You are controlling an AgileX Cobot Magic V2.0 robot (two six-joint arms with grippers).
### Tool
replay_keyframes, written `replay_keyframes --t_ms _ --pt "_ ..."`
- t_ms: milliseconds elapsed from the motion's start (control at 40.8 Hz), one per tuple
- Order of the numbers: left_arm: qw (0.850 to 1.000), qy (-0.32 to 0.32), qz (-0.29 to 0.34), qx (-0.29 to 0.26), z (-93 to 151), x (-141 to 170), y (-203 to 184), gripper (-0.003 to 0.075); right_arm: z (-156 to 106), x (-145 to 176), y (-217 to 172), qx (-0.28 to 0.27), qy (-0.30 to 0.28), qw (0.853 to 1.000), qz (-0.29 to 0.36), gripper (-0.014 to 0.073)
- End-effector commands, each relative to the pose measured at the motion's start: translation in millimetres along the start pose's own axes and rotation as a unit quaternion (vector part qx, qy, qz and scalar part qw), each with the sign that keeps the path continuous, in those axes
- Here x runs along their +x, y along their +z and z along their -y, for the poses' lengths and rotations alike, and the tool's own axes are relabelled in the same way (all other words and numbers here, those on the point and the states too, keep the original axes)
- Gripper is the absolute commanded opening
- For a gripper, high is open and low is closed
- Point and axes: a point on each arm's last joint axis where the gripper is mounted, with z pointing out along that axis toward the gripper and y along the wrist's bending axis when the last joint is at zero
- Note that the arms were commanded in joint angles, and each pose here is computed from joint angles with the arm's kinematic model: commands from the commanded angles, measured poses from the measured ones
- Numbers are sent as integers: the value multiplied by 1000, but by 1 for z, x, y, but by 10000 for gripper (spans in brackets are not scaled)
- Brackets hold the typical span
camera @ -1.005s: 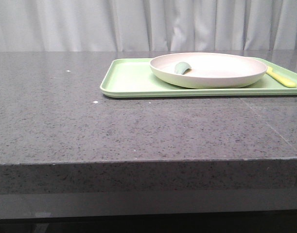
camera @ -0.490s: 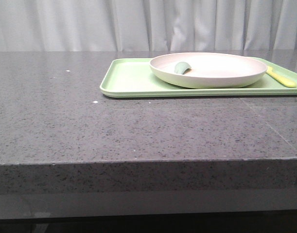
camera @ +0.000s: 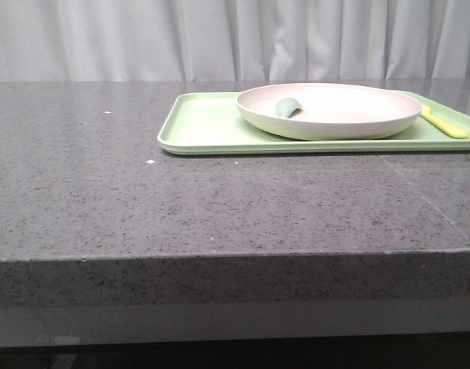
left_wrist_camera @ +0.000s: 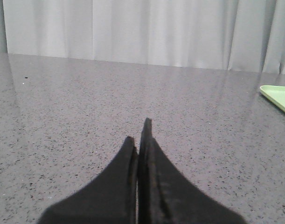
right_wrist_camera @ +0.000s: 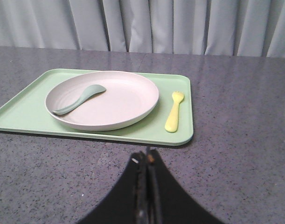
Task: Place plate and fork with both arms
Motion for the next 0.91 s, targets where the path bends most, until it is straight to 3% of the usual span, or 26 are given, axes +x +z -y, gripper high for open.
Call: replay_keyframes --t_ms 0,564,711,882 --pt "998 -2 55 -1 0 -9 -2 -18 -1 -15 -2 -4 -10 999 50 -67" --pt "998 -2 55 -1 0 -9 -2 -18 0 -10 1 4 -25 998 49 -67" --pt "998 -2 55 -1 0 -9 -2 -18 2 9 8 19 -50 996 71 -67" --pt "998 -2 55 -1 0 -9 -2 -18 6 42 11 39 -19 995 93 -67"
